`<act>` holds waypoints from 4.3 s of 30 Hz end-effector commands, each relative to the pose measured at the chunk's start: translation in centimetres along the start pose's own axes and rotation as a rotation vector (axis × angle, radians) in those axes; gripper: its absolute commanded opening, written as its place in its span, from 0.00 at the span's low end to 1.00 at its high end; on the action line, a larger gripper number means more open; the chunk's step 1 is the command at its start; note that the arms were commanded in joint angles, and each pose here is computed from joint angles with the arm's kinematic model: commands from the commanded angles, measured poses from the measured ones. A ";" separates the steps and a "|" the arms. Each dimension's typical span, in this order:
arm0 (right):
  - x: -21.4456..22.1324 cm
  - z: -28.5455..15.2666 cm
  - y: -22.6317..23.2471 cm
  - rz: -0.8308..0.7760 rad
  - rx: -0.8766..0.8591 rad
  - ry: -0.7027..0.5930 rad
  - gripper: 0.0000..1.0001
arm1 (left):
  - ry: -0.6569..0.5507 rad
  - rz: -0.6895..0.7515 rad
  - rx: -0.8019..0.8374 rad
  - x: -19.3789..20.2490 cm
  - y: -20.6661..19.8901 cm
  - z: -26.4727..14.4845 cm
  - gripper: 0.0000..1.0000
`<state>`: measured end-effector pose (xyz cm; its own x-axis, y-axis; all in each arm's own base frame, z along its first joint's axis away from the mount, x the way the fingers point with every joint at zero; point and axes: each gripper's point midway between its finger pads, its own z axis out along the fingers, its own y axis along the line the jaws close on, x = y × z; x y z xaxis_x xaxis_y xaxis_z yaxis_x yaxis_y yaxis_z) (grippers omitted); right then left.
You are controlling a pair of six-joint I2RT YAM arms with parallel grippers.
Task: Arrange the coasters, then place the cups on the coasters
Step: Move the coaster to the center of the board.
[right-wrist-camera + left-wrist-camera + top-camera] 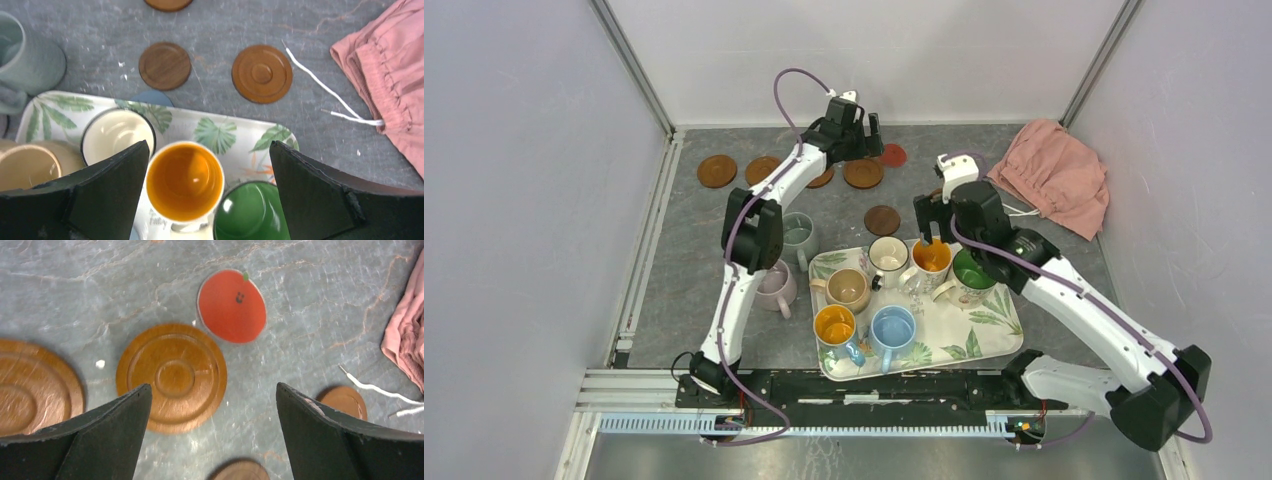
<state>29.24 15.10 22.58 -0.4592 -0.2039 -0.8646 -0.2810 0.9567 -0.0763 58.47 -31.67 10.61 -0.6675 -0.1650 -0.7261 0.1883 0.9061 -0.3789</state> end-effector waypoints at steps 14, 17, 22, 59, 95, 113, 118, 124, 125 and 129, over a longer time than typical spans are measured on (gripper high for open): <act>-9.8 7.7 -3.0 0.146 0.093 -0.187 0.98 | -0.034 0.004 0.012 0.8 -2.3 -19.6 1.00; -10.2 9.9 -4.1 0.147 0.113 -0.172 0.98 | -0.034 0.025 0.034 2.0 -2.5 -22.7 1.00; -11.0 13.7 -5.8 0.149 0.133 -0.153 0.98 | -0.030 0.058 0.047 4.6 -2.3 -26.6 1.00; -9.7 40.9 -3.6 0.034 0.061 -0.283 0.94 | -0.011 0.113 -0.044 11.0 2.1 -27.9 1.00; -5.1 42.6 -3.9 -0.153 0.054 -0.121 0.85 | 0.014 0.129 -0.009 10.8 1.1 -26.0 1.00; -1.0 41.9 -6.7 -0.027 0.048 0.022 0.83 | 0.040 0.116 0.004 11.4 1.1 -25.0 1.00; 1.3 41.6 -8.4 0.144 0.013 0.079 0.78 | 0.043 0.113 0.006 11.5 1.1 -24.9 1.00; 2.5 40.1 -8.6 0.152 0.017 0.131 0.80 | 0.048 0.113 0.006 11.7 1.2 -24.7 1.00; 2.7 39.9 -8.6 0.151 0.021 0.142 0.79 | 0.047 0.112 0.005 11.7 1.2 -24.7 1.00; 3.7 38.6 -8.4 0.170 0.020 0.187 0.79 | 0.046 0.111 0.002 11.7 1.3 -24.7 1.00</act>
<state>66.14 14.38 2.70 -0.5244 -0.0847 -0.8472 -0.1954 0.9805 0.0229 31.96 -22.19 14.26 -0.7157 -0.0553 -0.6963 0.2183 0.9292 -0.2983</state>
